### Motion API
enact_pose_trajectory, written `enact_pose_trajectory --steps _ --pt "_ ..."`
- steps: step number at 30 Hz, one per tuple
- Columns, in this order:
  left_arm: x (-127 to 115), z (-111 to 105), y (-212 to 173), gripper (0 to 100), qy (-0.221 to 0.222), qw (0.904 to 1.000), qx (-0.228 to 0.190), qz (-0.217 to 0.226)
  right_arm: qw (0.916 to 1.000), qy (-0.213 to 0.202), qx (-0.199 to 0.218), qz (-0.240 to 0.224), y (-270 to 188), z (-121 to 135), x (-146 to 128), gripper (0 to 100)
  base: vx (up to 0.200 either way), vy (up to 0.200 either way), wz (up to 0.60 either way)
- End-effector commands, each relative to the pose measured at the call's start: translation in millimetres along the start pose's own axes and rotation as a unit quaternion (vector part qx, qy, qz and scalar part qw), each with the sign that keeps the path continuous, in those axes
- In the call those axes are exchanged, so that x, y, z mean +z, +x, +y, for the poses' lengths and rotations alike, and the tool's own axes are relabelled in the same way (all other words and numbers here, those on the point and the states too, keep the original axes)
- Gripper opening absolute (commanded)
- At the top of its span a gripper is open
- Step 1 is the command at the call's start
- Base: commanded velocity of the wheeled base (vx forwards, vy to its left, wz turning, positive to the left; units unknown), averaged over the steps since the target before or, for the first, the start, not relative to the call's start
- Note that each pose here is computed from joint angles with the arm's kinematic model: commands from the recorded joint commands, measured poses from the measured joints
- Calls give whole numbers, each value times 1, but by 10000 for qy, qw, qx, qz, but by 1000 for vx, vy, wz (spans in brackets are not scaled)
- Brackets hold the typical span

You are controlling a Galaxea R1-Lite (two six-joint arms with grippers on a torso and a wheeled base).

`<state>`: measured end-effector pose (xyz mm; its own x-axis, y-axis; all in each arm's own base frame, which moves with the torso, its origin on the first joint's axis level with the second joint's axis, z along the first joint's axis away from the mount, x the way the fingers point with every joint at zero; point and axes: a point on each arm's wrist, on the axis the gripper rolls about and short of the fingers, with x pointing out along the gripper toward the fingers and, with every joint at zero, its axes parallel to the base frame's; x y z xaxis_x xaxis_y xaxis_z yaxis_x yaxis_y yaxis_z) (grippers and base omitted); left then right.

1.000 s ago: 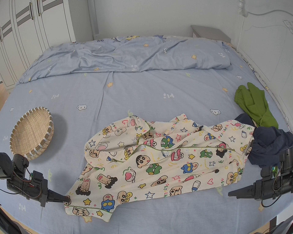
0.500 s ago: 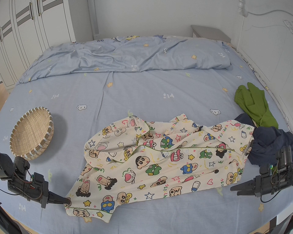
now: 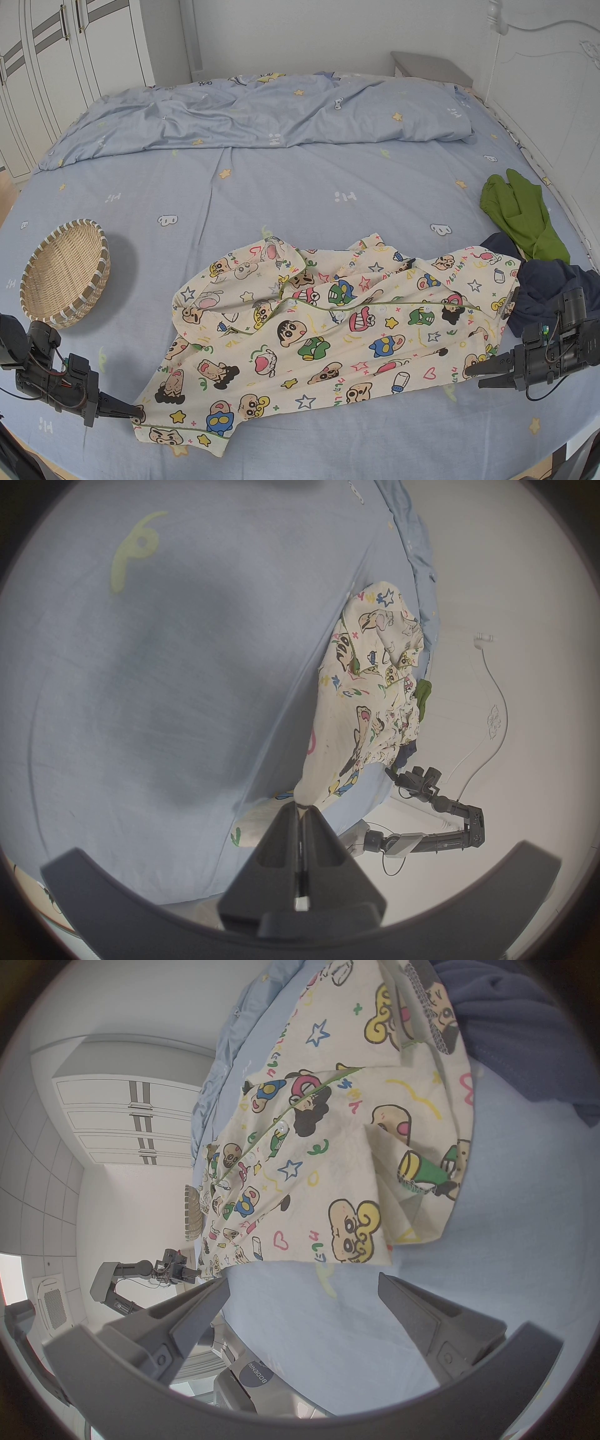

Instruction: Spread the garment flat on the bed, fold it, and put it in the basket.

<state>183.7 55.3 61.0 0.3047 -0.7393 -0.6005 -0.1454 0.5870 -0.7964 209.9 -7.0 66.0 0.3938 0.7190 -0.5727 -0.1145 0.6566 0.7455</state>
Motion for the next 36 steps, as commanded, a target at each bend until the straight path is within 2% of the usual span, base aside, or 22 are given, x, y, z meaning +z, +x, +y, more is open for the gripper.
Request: enact_pose_trajectory --steps 1,26,27,36 --pt "0 0 0 0 -4 10000 0 10 9999 90 -15 54 4 -6 3 100 0 0 0" --pt "-1 1 1 0 -27 10000 -1 17 10000 86 21 -43 5 -9 16 100 0 0 0" --pt "0 1 0 0 -21 10000 -1 13 9999 98 19 -33 6 -10 16 0 0 0 0" --pt "-1 1 0 0 -26 10000 0 7 9999 107 9 -56 5 -11 17 0 0 0 0"
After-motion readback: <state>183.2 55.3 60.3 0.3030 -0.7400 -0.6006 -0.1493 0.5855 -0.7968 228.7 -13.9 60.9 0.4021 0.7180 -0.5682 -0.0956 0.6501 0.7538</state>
